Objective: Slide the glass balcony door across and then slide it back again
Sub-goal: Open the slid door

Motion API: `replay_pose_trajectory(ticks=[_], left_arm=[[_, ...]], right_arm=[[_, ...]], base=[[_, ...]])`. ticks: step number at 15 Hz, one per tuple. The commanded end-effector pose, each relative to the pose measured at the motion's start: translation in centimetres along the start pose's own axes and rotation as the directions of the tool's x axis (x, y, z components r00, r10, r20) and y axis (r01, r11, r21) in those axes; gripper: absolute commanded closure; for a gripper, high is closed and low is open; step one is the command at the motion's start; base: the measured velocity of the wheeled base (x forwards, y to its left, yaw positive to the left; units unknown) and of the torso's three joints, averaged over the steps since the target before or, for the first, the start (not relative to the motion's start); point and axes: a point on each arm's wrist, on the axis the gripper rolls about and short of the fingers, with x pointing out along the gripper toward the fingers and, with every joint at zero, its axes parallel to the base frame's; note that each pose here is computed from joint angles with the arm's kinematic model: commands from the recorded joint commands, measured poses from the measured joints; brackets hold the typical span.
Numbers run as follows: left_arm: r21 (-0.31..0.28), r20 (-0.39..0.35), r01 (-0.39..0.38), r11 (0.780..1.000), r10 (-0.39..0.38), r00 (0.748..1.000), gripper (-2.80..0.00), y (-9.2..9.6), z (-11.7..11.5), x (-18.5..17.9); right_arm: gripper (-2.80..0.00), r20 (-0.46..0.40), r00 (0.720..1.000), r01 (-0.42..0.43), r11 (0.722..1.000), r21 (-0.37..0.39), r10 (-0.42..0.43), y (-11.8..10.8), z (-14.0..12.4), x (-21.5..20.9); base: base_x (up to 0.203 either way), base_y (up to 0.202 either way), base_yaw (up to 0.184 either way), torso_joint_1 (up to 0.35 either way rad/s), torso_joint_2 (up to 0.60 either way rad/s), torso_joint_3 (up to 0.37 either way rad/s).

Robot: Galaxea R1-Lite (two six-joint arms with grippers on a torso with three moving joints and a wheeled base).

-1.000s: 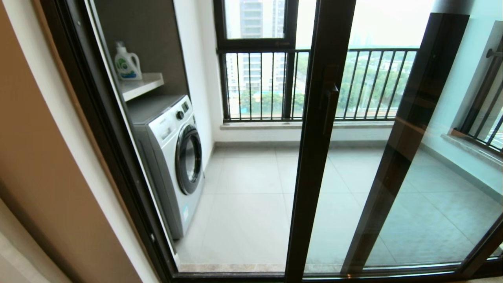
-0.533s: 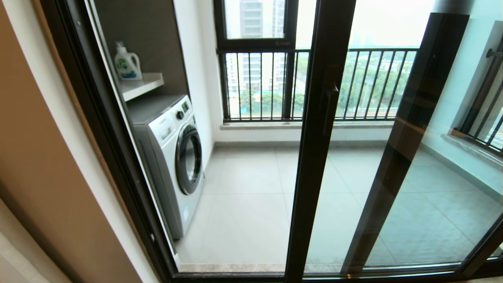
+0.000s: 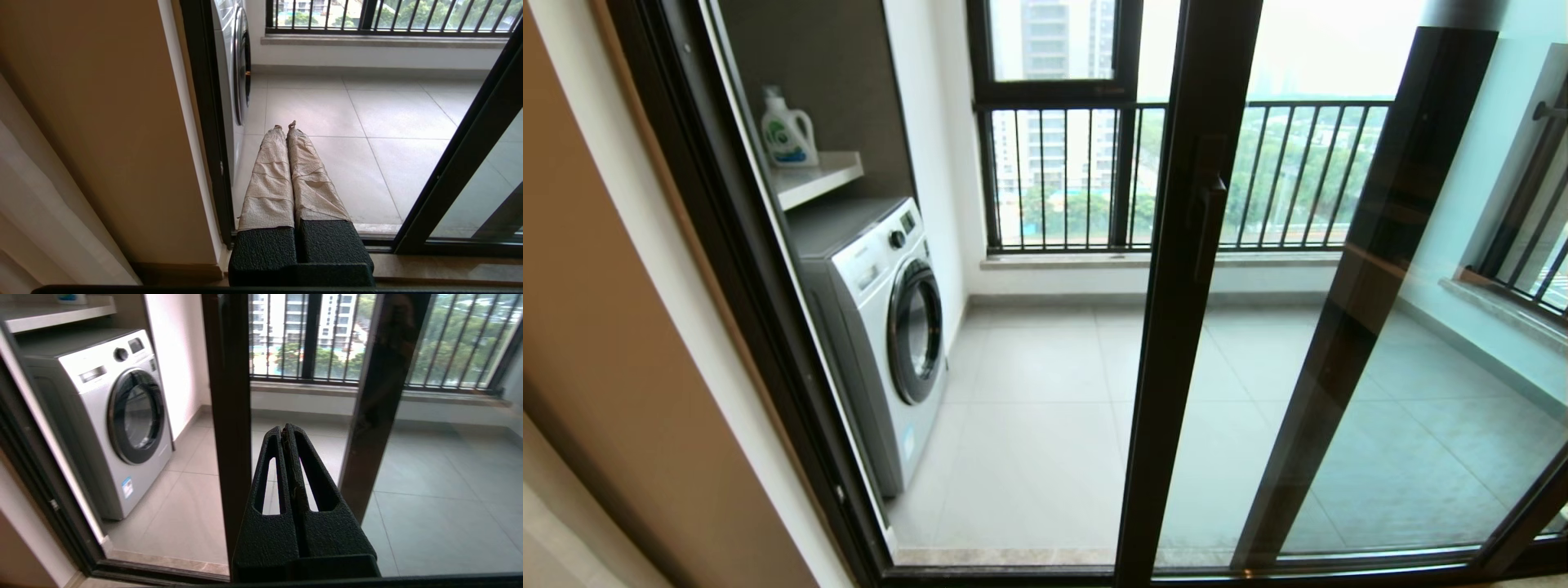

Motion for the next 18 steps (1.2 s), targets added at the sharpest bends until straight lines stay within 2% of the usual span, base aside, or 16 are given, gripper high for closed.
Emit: replay_pose_trajectory(ticks=[1, 3, 5, 7, 10, 12, 15, 18], left_arm=[[0.0, -0.002, -0.001, 1.0, 0.001, 1.0, 0.0, 0.0, 0.0, 0.0], [0.0, -0.002, -0.001, 1.0, 0.001, 1.0, 0.0, 0.0, 0.0, 0.0], [0.0, -0.002, -0.001, 1.0, 0.001, 1.0, 0.0, 0.0, 0.0, 0.0], [0.0, -0.002, -0.001, 1.0, 0.001, 1.0, 0.0, 0.0, 0.0, 0.0], [0.0, -0.003, -0.001, 1.0, 0.001, 1.0, 0.0, 0.0, 0.0, 0.0], [0.0, -0.002, -0.001, 1.0, 0.001, 1.0, 0.0, 0.0, 0.0, 0.0], [0.0, -0.002, -0.001, 1.0, 0.001, 1.0, 0.0, 0.0, 0.0, 0.0], [0.0, -0.002, -0.001, 1.0, 0.001, 1.0, 0.0, 0.0, 0.0, 0.0]], right_arm=[[0.0, -0.136, 0.987, -0.088, 0.996, 0.029, 0.091, -0.9, 2.2, 6.3], [0.0, -0.195, 0.96, -0.194, 0.98, 0.043, 0.199, -0.9, 2.1, 10.3], [0.0, -0.231, 0.921, -0.307, 0.949, 0.069, 0.314, 0.1, 1.3, 14.3], [0.0, -0.254, 0.902, -0.343, 0.936, 0.073, 0.35, 1.9, -0.1, 19.0], [0.0, -0.244, 0.919, -0.309, 0.95, 0.048, 0.311, 4.4, -2.7, 26.3], [0.0, -0.176, 0.939, -0.294, 0.955, 0.033, 0.295, 6.1, -1.9, 30.2], [0.0, -0.136, 0.95, -0.28, 0.96, 0.03, 0.281, 7.6, -1.9, 34.0], [0.0, -0.142, 0.959, -0.244, 0.969, 0.028, 0.246, 8.0, -3.2, 36.9]], base=[[0.0, 0.0, 0.0, 0.0, 0.0, 0.0], [0.0, 0.0, 0.0, 0.0, 0.0, 0.0], [0.0, 0.0, 0.0, 0.0, 0.0, 0.0], [0.0, 0.0, 0.0, 0.0, 0.0, 0.0], [0.0, 0.0, 0.0, 0.0, 0.0, 0.0], [0.0, 0.0, 0.0, 0.0, 0.0, 0.0], [0.0, 0.0, 0.0, 0.0, 0.0, 0.0], [0.0, 0.0, 0.0, 0.0, 0.0, 0.0]])
